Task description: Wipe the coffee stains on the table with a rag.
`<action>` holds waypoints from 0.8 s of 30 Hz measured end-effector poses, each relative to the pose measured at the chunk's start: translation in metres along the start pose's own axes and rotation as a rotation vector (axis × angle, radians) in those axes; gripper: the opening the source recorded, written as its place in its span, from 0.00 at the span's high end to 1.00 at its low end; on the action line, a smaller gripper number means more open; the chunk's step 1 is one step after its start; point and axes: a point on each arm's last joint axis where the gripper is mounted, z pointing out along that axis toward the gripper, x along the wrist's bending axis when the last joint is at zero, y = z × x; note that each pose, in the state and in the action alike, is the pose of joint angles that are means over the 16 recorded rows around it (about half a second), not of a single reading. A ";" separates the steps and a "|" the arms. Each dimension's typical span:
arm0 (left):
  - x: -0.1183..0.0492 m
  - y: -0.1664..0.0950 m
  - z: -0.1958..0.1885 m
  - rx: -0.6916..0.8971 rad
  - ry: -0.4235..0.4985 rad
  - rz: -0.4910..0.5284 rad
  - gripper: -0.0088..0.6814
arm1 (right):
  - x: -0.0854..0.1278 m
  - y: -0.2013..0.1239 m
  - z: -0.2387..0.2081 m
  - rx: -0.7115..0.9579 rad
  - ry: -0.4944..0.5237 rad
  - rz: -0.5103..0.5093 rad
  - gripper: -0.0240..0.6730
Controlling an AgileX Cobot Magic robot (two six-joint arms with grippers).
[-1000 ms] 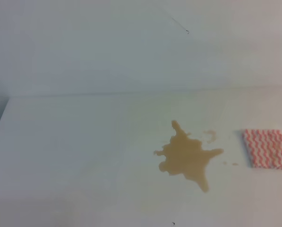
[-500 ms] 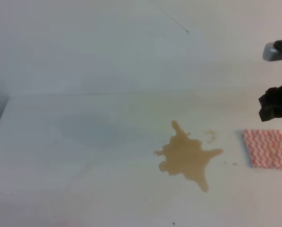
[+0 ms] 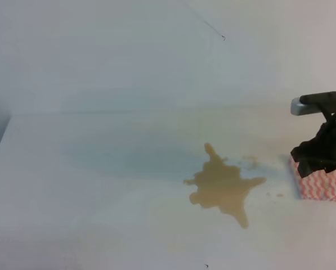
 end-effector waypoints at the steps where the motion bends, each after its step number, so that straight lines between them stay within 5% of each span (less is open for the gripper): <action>1: 0.000 0.000 0.000 0.000 0.000 0.000 0.99 | 0.000 0.000 0.005 0.010 0.000 0.001 0.35; 13: 0.000 0.000 0.000 0.000 0.000 0.000 0.99 | -0.004 -0.007 0.043 0.087 0.000 0.005 0.44; 24: 0.000 0.000 0.000 0.000 0.000 0.000 0.99 | -0.003 -0.008 0.048 0.105 0.016 -0.016 0.77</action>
